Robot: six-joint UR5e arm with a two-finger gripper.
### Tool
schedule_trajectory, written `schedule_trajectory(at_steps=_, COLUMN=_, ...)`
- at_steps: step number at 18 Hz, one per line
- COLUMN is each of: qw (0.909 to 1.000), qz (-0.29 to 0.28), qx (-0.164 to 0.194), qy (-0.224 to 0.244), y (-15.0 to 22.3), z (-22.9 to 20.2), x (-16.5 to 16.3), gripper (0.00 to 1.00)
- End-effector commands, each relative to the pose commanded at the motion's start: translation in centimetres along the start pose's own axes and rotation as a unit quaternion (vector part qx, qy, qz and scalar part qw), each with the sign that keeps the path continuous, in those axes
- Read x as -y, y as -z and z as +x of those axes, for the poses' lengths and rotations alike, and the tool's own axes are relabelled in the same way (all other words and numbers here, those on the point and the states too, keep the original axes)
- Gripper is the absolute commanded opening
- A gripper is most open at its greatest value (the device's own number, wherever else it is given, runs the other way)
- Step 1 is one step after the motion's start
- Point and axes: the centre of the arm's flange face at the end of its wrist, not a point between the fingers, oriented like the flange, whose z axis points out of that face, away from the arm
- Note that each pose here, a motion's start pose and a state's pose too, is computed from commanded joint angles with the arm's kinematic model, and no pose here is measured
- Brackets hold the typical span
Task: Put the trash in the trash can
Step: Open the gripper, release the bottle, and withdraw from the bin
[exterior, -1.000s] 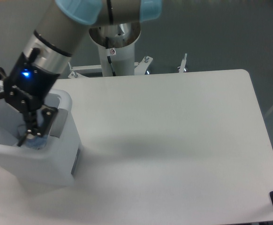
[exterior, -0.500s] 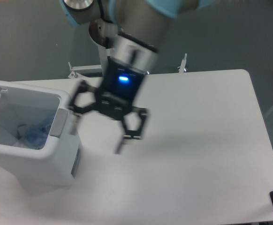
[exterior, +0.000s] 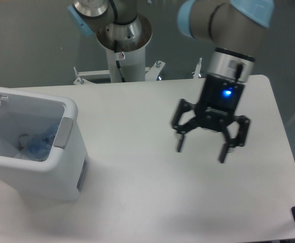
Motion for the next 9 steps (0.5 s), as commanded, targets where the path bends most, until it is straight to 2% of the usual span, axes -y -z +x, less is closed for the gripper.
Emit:
schedule_trajectory(at_steps=3, qw=0.9934, qz=-0.094, qx=0.064, qy=-0.013, y=-1.4, z=-0.7, x=-1.8, gripper=1.00)
schedule_trajectory(at_steps=6, qw=0.9872, qz=-0.138, qx=0.065, qy=-0.045, y=-4.1, z=0.8, x=-2.1, gripper=1.00)
schedule_trajectory(at_steps=9, qw=0.9761, qz=-0.183, qx=0.074, qy=-0.090, y=-5.2, z=1.8, x=-2.6, gripper=1.00)
